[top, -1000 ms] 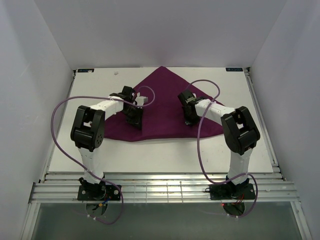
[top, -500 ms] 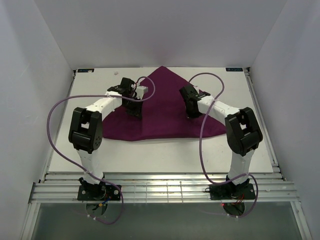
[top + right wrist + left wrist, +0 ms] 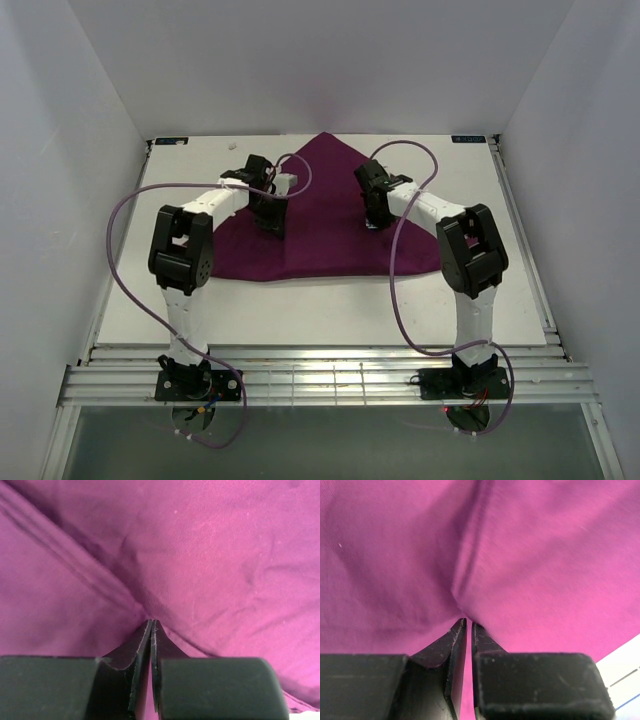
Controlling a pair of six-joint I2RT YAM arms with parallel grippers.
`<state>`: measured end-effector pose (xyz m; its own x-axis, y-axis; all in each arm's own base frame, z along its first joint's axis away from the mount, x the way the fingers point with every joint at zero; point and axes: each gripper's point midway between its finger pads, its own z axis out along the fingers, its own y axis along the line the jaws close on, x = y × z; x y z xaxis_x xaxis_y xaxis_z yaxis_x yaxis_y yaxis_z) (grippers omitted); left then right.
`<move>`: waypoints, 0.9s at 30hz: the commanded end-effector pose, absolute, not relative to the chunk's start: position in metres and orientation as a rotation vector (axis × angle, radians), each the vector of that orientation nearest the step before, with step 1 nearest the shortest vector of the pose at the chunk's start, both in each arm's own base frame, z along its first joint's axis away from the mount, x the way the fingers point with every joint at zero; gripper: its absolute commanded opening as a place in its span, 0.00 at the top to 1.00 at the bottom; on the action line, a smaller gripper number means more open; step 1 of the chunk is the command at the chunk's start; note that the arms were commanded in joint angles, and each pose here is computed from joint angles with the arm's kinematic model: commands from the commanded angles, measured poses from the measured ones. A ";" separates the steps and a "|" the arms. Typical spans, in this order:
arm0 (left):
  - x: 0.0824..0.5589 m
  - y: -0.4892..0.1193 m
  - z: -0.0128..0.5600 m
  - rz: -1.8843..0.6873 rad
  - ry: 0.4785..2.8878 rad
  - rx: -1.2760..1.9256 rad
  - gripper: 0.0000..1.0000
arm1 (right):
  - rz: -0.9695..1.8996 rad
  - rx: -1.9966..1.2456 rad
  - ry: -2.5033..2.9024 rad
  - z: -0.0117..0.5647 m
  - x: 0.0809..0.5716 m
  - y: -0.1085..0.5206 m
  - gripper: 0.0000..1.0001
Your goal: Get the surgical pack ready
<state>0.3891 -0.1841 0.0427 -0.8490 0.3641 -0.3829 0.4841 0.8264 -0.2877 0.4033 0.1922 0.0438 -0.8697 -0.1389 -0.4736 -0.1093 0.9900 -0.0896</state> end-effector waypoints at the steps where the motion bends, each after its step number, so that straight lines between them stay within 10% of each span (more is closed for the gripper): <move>1: 0.398 -0.202 0.041 -0.648 2.674 0.628 0.79 | 0.102 -0.169 2.634 0.045 0.413 0.222 0.92; 13: 0.397 -0.200 0.031 -0.650 2.661 0.604 0.78 | 0.134 -0.143 2.665 0.026 0.408 0.224 0.92; 27: 0.391 -0.165 0.148 -0.644 2.443 0.622 0.72 | -0.137 -0.176 2.558 0.098 0.382 0.158 0.92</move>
